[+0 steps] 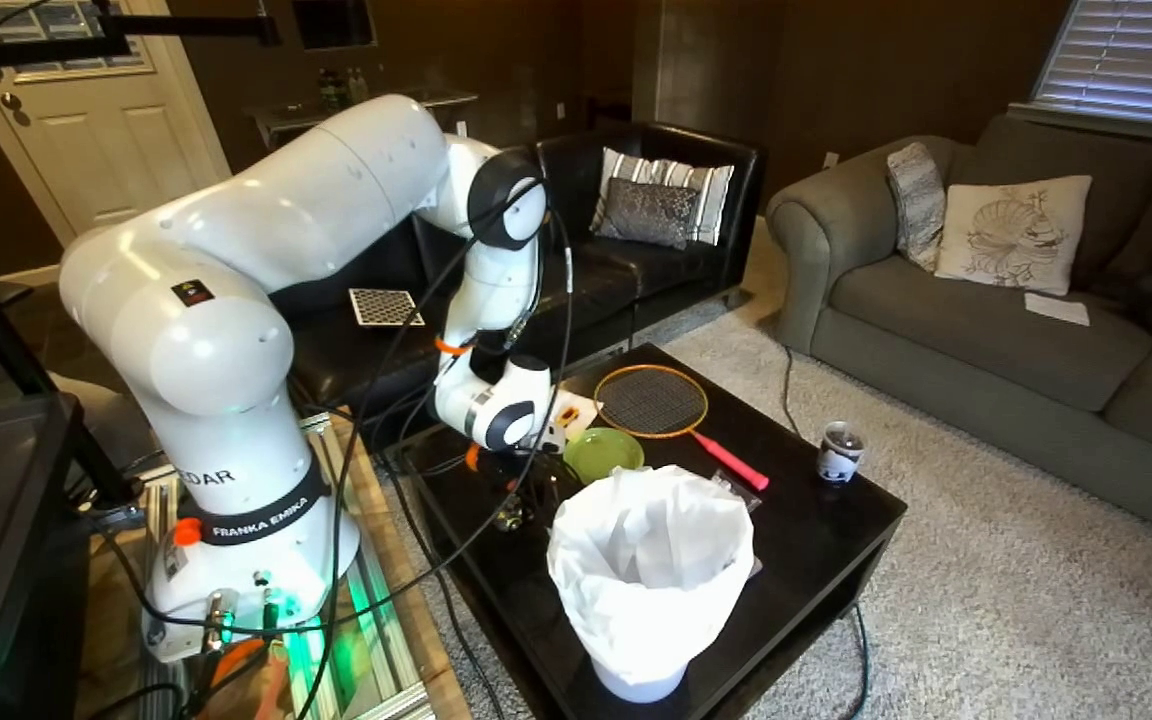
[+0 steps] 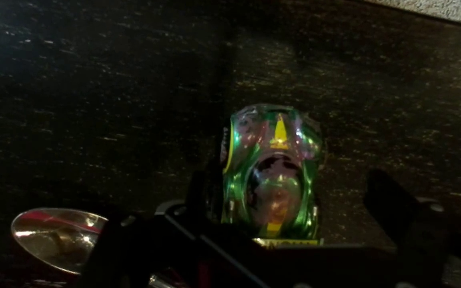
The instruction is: Turn the car to the left
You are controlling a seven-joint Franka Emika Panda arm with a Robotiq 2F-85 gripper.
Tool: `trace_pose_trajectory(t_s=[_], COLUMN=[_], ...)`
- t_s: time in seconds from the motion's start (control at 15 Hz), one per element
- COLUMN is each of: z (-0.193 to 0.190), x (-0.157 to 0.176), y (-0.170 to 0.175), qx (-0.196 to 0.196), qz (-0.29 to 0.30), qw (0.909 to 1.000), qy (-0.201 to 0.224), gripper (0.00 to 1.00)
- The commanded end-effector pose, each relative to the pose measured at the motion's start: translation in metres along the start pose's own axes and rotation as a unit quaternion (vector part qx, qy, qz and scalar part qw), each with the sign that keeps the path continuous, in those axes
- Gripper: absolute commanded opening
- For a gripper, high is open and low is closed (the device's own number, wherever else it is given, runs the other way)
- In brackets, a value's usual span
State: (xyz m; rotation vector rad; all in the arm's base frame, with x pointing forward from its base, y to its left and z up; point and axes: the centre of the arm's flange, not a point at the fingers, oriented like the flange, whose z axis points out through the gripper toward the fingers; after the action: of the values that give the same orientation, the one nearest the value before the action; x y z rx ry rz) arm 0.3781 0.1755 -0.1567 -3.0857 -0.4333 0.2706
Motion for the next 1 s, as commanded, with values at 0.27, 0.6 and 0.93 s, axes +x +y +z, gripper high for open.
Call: trace_pose_trajectory(t_s=[0.27, 0.6, 0.93], z=[0.0152, 0.0151, 0.006], x=[0.0089, 0.0088, 0.0091], y=[0.0019, 0.0044, -0.004], qx=[-0.001, -0.011, 0.005], qz=[0.012, 0.019, 0.064], qw=[0.9999, 0.9998, 0.9979], qy=[0.002, 0.0, 0.006], gripper=[0.75, 0.45, 0.44])
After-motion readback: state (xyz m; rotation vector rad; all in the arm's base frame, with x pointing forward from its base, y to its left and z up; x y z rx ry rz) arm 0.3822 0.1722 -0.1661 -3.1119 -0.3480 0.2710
